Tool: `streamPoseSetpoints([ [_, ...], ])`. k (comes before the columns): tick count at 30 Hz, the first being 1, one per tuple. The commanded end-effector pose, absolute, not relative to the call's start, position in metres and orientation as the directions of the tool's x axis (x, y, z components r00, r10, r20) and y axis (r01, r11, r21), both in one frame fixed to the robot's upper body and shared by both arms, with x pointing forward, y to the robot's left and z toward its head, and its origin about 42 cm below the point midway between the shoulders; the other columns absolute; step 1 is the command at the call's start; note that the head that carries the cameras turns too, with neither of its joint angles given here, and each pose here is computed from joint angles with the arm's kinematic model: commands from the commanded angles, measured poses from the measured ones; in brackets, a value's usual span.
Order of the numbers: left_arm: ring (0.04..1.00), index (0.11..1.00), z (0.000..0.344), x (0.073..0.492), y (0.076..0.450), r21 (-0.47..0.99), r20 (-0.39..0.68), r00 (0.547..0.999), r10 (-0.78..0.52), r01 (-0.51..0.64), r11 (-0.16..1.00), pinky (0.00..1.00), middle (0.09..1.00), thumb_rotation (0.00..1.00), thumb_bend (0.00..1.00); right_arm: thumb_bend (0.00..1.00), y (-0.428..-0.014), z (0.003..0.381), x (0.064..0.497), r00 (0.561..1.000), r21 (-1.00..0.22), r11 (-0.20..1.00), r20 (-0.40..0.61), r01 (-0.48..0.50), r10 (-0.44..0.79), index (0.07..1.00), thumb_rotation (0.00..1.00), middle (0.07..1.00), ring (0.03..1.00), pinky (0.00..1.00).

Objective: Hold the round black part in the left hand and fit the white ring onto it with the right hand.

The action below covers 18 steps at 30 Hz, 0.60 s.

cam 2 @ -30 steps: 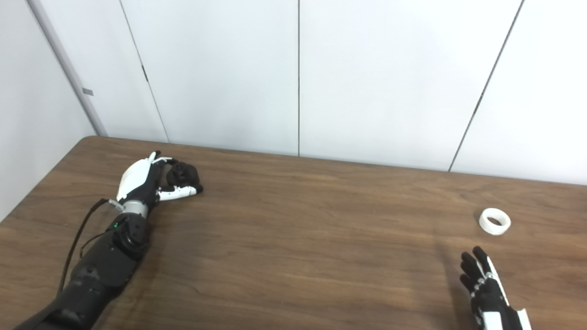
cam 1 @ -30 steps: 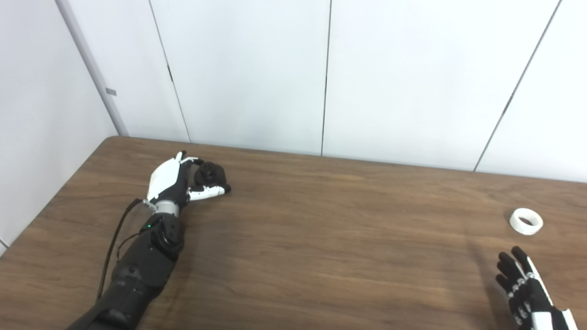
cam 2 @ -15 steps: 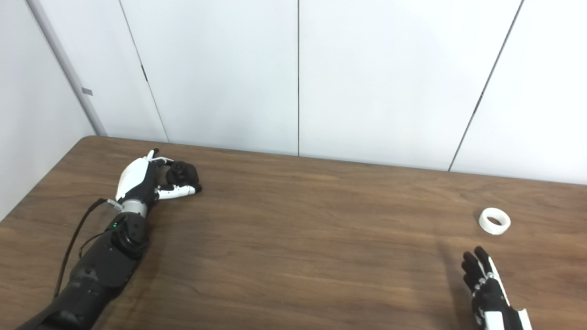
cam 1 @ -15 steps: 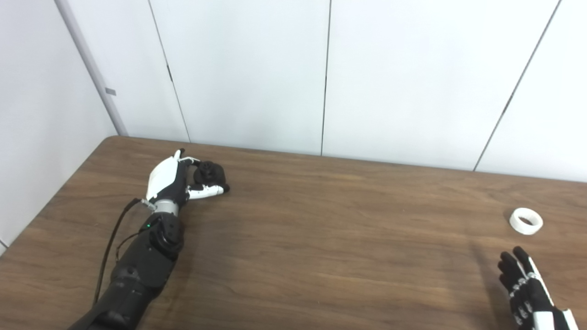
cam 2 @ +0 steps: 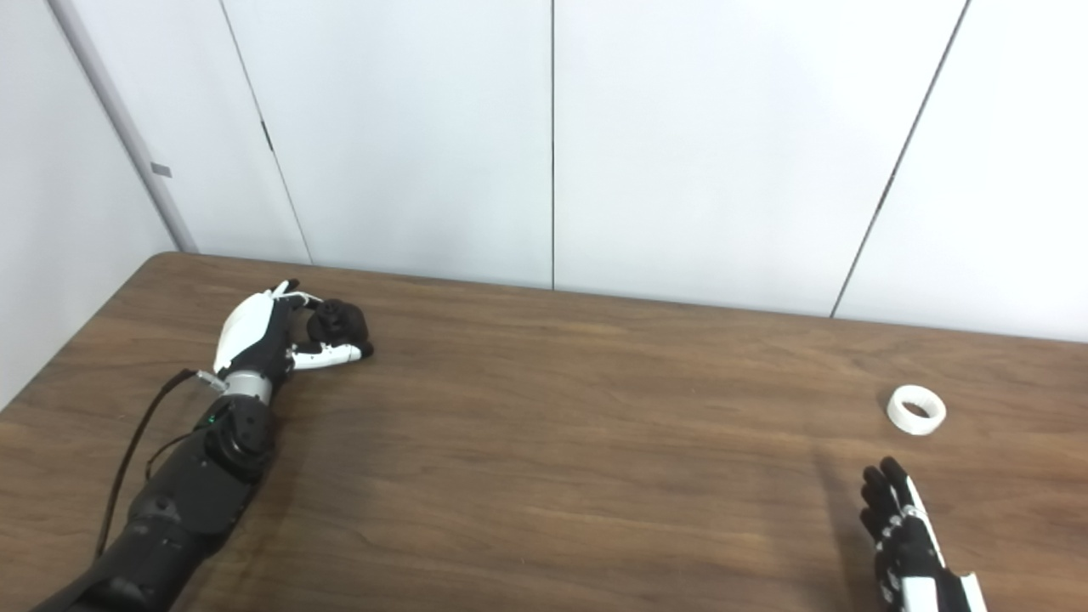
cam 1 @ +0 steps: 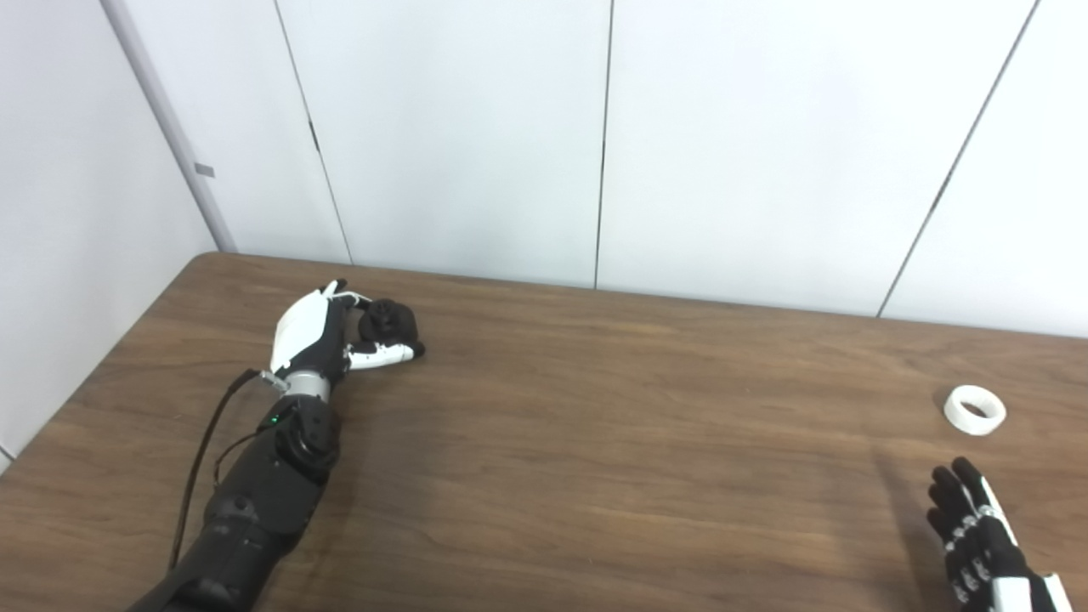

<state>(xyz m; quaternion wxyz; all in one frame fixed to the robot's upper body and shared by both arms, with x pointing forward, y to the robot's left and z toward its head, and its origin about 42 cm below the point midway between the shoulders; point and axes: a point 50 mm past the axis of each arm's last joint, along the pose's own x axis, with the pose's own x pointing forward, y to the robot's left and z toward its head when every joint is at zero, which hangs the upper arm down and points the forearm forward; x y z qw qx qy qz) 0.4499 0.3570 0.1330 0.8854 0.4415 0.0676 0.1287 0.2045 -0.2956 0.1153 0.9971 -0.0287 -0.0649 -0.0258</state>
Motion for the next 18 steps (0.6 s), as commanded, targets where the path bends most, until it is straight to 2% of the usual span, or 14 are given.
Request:
streamPoseSetpoints([
  [1, 1.000, 0.544, 0.1250, 0.4462, 0.3618, 0.802, -0.020, 0.953, 0.303, -0.165, 0.574, 1.00, 0.942, 0.08, 0.69, 0.65, -0.3049, 0.0922, 0.1646, 0.998, -0.064, 0.996, 0.019, 0.065, -0.063, 0.974, 0.96, 0.948, 0.965, 0.97],
  [3, 1.000, 0.502, 0.1239, 0.4468, 0.3616, 0.794, -0.010, 0.951, 0.308, -0.179, 0.581, 1.00, 0.928, 0.07, 0.56, 0.65, -0.3055, 0.0923, 0.1647, 0.998, -0.065, 0.996, 0.024, 0.061, -0.059, 0.979, 0.97, 0.951, 0.968, 0.97],
  [4, 1.000, 0.495, 0.1235, 0.4470, 0.3617, 0.787, -0.006, 0.951, 0.309, -0.186, 0.588, 1.00, 0.919, 0.06, 0.54, 0.65, -0.3061, 0.0921, 0.1649, 0.998, -0.063, 0.996, 0.025, 0.060, -0.058, 0.980, 0.97, 0.952, 0.969, 0.97],
  [18, 1.000, 0.486, 0.1216, 0.4481, 0.3638, 0.792, 0.013, 0.953, 0.304, -0.196, 0.578, 1.00, 0.873, 0.05, 0.52, 0.65, -0.3079, 0.0904, 0.1631, 0.998, -0.047, 0.997, 0.016, 0.057, -0.056, 0.979, 0.95, 0.955, 0.959, 0.98],
])
